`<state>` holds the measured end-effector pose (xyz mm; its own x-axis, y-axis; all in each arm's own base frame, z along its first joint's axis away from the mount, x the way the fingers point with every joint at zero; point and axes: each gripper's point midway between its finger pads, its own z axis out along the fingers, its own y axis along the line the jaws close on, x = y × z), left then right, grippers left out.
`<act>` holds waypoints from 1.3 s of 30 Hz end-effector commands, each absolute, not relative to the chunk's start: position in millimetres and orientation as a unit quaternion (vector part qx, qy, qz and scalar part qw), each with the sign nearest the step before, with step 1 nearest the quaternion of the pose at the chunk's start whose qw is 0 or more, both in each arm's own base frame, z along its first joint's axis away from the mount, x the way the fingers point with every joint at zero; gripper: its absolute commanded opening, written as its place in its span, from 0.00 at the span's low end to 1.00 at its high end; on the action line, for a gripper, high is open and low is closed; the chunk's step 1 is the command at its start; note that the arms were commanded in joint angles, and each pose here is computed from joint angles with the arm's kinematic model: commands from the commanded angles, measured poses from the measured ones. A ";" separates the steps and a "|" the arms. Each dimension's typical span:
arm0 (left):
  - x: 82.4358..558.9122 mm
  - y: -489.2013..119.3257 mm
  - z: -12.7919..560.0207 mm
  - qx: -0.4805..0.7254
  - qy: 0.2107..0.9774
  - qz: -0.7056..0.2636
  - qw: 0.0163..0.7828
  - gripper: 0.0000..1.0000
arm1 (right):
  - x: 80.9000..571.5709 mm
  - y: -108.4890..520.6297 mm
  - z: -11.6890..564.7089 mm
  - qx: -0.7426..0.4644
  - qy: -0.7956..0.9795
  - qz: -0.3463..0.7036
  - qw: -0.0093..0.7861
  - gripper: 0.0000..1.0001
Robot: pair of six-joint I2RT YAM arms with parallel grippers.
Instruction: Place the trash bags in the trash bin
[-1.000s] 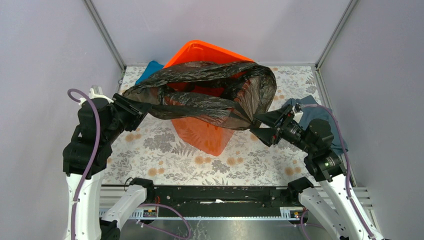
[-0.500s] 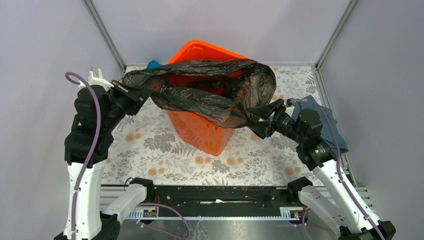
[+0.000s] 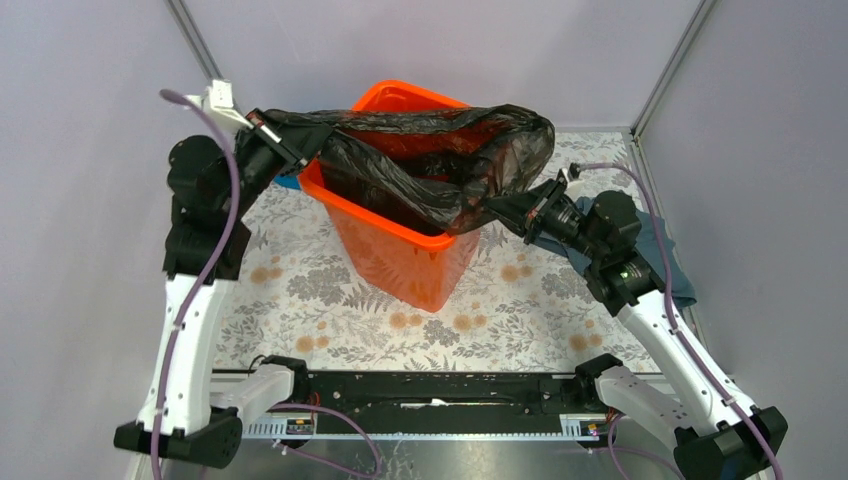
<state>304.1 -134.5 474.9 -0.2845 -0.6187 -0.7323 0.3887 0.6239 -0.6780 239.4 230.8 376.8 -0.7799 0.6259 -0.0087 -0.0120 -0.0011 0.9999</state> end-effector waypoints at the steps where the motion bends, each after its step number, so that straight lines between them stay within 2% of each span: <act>1: 287.8 -136.5 496.1 0.021 0.642 -0.397 0.655 0.00 | 223.7 227.9 425.0 0.128 0.633 0.690 0.327 0.00; 4: 250.9 -120.7 492.7 0.024 0.628 -0.363 0.687 0.00 | 209.7 228.8 418.7 0.079 0.640 0.683 0.343 0.00; 7: 228.1 -106.9 464.2 -0.005 0.649 -0.340 0.681 0.00 | 199.9 233.0 404.1 0.038 0.650 0.679 0.339 0.00; 14: 196.5 -99.0 408.5 -0.039 0.661 -0.347 0.664 0.00 | 183.3 252.4 358.9 -0.012 0.669 0.699 0.250 0.00; 22: 209.6 -86.1 348.5 -0.111 0.706 -0.321 0.621 0.00 | 180.7 247.0 331.1 -0.011 0.708 0.656 0.262 0.00; 28: 227.9 -43.6 324.4 -0.199 0.742 -0.207 0.606 0.00 | 192.3 238.5 305.6 0.009 0.742 0.604 0.292 0.00; 33: 248.1 -41.9 321.8 -0.199 0.757 -0.185 0.593 0.00 | 210.7 228.3 289.2 -0.002 0.777 0.532 0.337 0.00; 37: 263.0 -45.1 333.0 -0.185 0.754 -0.184 0.603 0.00 | 231.6 226.8 291.1 -0.031 0.782 0.495 0.378 0.10; 39: 269.7 -44.2 334.4 -0.178 0.761 -0.173 0.599 0.09 | 242.7 220.6 292.8 -0.045 0.791 0.458 0.403 0.19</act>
<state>255.2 -53.0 298.8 -0.3079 -0.5131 -0.8012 -0.0817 0.8533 -0.5150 217.9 232.1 280.8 -0.7915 0.3467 -0.5033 -0.3383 0.4373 0.8333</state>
